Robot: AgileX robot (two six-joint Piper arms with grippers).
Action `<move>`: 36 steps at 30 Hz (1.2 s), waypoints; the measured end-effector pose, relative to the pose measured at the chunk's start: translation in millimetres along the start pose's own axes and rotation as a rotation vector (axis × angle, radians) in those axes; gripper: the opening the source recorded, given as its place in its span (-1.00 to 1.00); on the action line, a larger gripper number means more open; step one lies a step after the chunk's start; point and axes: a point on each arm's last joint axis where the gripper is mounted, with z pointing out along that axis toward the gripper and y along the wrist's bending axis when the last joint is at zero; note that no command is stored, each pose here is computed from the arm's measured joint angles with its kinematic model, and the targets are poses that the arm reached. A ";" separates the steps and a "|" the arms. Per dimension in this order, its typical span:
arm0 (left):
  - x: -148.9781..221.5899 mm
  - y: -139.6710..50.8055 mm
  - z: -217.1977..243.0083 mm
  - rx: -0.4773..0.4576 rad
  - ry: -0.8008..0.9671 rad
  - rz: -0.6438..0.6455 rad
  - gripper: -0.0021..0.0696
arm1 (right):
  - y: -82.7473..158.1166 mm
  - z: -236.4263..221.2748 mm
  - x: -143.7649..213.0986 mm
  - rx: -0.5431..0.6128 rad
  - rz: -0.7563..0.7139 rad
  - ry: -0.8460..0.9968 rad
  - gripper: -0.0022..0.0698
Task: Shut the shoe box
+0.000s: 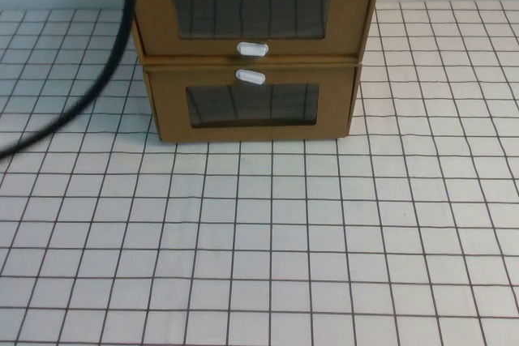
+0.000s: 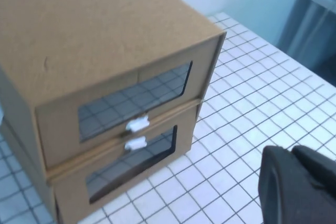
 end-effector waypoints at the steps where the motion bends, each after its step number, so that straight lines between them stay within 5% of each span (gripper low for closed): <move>1: 9.6 -6.4 -6.4 -0.022 -0.009 -0.009 -0.96 | 0.5 -12.4 0.2 0.016 0.008 -0.030 -0.98; 10: 94.8 -52.4 -52.6 -0.219 -0.138 -0.094 -0.96 | 9.4 -112.7 37.1 0.162 0.077 -0.242 -0.98; 17: 147.5 -68.6 -67.4 -0.320 -0.165 -0.126 -0.96 | 25.3 -162.9 93.5 0.247 0.045 -0.271 -0.98; 28: 224.0 -106.2 -87.8 -0.343 -0.248 -0.058 -0.96 | 54.0 -188.0 204.6 0.235 0.020 -0.176 -0.98; 36: 251.0 -100.6 -76.6 -0.367 -0.282 -0.088 -0.96 | 57.5 -186.2 253.1 0.279 -0.036 -0.169 -0.98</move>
